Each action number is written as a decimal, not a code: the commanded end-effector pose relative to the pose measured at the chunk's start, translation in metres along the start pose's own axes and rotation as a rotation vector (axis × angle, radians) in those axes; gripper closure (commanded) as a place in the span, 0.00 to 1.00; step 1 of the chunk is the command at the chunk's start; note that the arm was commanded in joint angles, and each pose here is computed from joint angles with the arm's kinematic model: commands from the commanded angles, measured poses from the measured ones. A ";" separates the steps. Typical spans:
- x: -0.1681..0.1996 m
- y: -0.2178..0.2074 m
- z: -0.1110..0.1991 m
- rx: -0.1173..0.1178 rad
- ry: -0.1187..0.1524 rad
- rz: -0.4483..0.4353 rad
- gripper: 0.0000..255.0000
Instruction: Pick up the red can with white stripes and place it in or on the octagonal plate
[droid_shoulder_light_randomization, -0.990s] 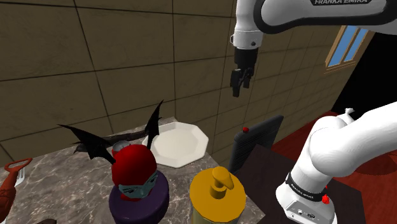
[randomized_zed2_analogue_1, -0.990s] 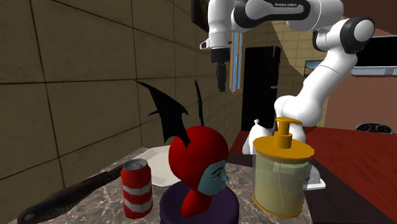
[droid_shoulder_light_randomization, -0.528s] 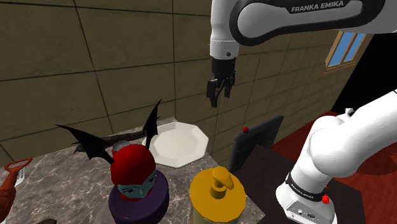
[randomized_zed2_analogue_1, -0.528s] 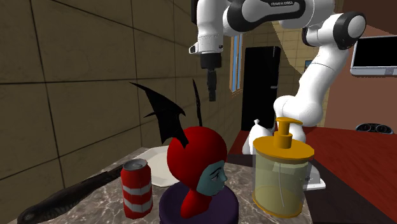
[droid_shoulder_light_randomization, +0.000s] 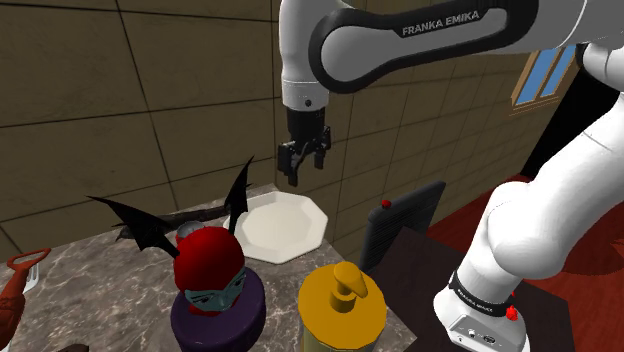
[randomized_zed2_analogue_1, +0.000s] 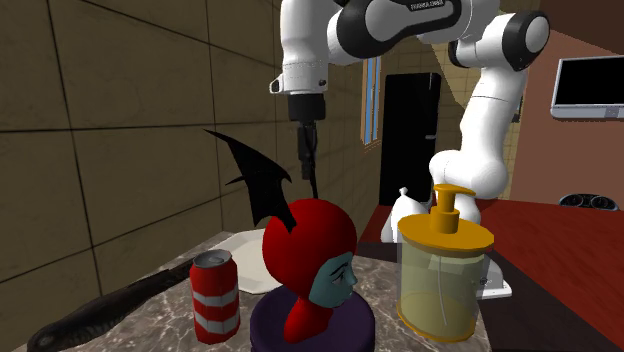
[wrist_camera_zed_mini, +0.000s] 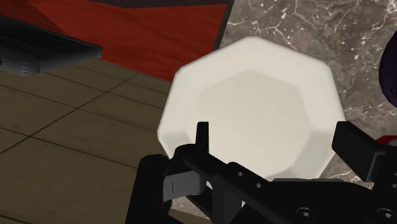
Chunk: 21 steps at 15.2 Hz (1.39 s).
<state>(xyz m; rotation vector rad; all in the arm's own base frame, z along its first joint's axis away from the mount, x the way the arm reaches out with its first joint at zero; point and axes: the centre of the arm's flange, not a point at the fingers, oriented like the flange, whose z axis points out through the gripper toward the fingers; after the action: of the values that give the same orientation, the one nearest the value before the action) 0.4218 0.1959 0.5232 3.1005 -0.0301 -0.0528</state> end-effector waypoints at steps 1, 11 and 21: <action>0.011 -0.021 0.007 0.005 0.003 0.004 0.00; 0.073 -0.131 0.033 0.022 0.017 0.016 0.00; 0.128 -0.226 0.058 0.038 0.029 0.027 0.00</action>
<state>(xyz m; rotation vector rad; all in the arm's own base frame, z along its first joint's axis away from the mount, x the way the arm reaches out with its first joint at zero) 0.5502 0.4136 0.4548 3.1365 -0.0701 -0.0082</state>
